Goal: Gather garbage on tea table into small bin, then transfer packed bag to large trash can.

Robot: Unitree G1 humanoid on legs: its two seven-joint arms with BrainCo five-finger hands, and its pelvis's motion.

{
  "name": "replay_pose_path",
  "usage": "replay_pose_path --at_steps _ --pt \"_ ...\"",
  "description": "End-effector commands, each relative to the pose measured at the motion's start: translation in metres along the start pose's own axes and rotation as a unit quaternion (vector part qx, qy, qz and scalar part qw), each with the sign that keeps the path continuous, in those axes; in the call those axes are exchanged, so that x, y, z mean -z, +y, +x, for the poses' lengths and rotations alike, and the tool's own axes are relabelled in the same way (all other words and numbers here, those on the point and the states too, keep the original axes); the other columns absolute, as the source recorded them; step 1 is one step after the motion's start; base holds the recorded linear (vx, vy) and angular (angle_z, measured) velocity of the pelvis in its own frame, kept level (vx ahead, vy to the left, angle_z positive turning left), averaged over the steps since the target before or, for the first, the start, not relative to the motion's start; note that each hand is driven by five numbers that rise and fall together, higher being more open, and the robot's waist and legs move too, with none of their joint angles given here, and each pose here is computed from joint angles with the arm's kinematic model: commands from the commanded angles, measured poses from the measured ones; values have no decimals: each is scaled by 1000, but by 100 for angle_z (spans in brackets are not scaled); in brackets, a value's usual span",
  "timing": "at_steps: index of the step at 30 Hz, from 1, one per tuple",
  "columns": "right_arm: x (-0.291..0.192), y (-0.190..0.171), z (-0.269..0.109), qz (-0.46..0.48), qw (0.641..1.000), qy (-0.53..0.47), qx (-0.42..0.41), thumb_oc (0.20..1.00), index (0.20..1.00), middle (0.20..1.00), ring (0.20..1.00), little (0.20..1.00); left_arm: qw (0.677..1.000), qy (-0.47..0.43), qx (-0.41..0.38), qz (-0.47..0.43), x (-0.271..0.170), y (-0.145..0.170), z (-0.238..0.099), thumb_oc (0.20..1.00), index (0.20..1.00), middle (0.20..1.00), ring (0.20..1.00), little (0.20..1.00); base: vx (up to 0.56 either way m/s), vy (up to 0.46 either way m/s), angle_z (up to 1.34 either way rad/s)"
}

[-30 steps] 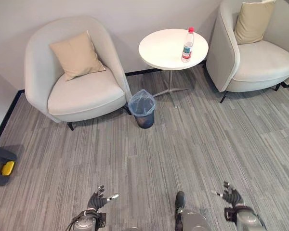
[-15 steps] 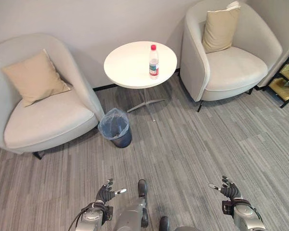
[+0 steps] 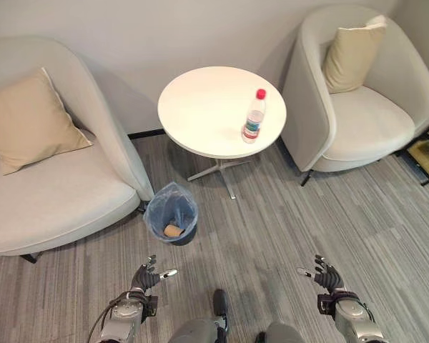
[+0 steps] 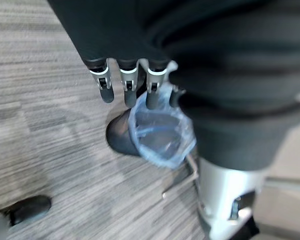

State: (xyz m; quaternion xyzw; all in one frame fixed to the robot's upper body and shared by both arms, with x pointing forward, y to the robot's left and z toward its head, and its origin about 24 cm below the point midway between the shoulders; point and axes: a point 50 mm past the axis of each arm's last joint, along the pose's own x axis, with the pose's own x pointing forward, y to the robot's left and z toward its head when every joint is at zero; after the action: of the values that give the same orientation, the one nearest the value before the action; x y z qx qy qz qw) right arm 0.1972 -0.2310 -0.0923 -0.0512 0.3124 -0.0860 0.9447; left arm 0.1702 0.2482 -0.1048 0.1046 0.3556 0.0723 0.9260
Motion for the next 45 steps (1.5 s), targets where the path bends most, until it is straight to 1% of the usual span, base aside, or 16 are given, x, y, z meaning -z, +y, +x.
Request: replay_pose_path --at_steps 1,9,11,12,16,23,28,31,38,40,41,43,45 --pt "-17 -12 4 -16 999 -34 15 1000 1000 1000 1000 1000 1000 -14 -8 -8 -1 3 -2 1000 1000 1000 1000 1000 234 -28 9" --pt "-14 -15 -1 -34 999 -38 6 1000 1000 1000 1000 1000 1000 -10 -13 -10 3 1 -3 1000 1000 1000 1000 1000 421 -178 19" --pt "-14 -21 -1 -40 998 -38 13 1000 1000 1000 1000 1000 1000 2 -4 -14 9 -6 -4 1000 1000 1000 1000 1000 370 -376 74" --pt "-16 -27 -4 -41 998 -49 16 1000 1000 1000 1000 1000 1000 -3 3 -14 5 -9 -2 1000 1000 1000 1000 1000 375 -441 57" --pt "-7 -33 -4 -46 998 -24 28 1000 1000 1000 1000 1000 999 -21 10 -25 -8 -13 2 1000 1000 1000 1000 1000 169 -194 22" --pt "-9 -34 -2 -38 998 -25 32 1000 1000 1000 1000 1000 999 -31 21 -14 -17 -17 6 1000 1000 1000 1000 1000 141 1 29" --pt "-15 -25 -1 -55 998 -39 16 1000 1000 1000 1000 1000 1000 -10 10 -22 -3 -11 1 1000 1000 1000 1000 1000 162 120 -21" --pt "-25 -22 -2 -80 995 -61 4 1000 1000 1000 1000 1000 1000 1 1 -18 4 -4 -2 1000 1000 1000 1000 1000 159 148 -9" --pt "-69 -11 -6 -142 976 -160 -29 1000 1000 1000 1000 1000 999 -24 -21 -14 -3 12 -3 1000 1000 1000 1000 1000 82 113 -5" --pt "-88 -5 -9 -179 962 -202 -42 1000 1000 1000 1000 1000 999 -28 -25 -18 -3 14 -5 1000 1000 1000 1000 1000 44 51 -1" --pt "-101 -1 -12 -208 949 -230 -52 1000 1000 1000 1000 1000 999 -23 -27 -18 1 16 -6 1000 1000 1000 1000 1000 55 36 0" --pt "-108 2 -13 -222 942 -244 -57 1000 1000 1000 1000 1000 999 -20 -27 -16 3 16 -7 1000 1000 1000 1000 1000 38 16 -2" --pt "-127 13 -16 -257 921 -284 -74 1000 1000 1000 1000 1000 1000 -12 -21 -9 9 14 -9 1000 1000 1000 1000 1000 38 6 -14"
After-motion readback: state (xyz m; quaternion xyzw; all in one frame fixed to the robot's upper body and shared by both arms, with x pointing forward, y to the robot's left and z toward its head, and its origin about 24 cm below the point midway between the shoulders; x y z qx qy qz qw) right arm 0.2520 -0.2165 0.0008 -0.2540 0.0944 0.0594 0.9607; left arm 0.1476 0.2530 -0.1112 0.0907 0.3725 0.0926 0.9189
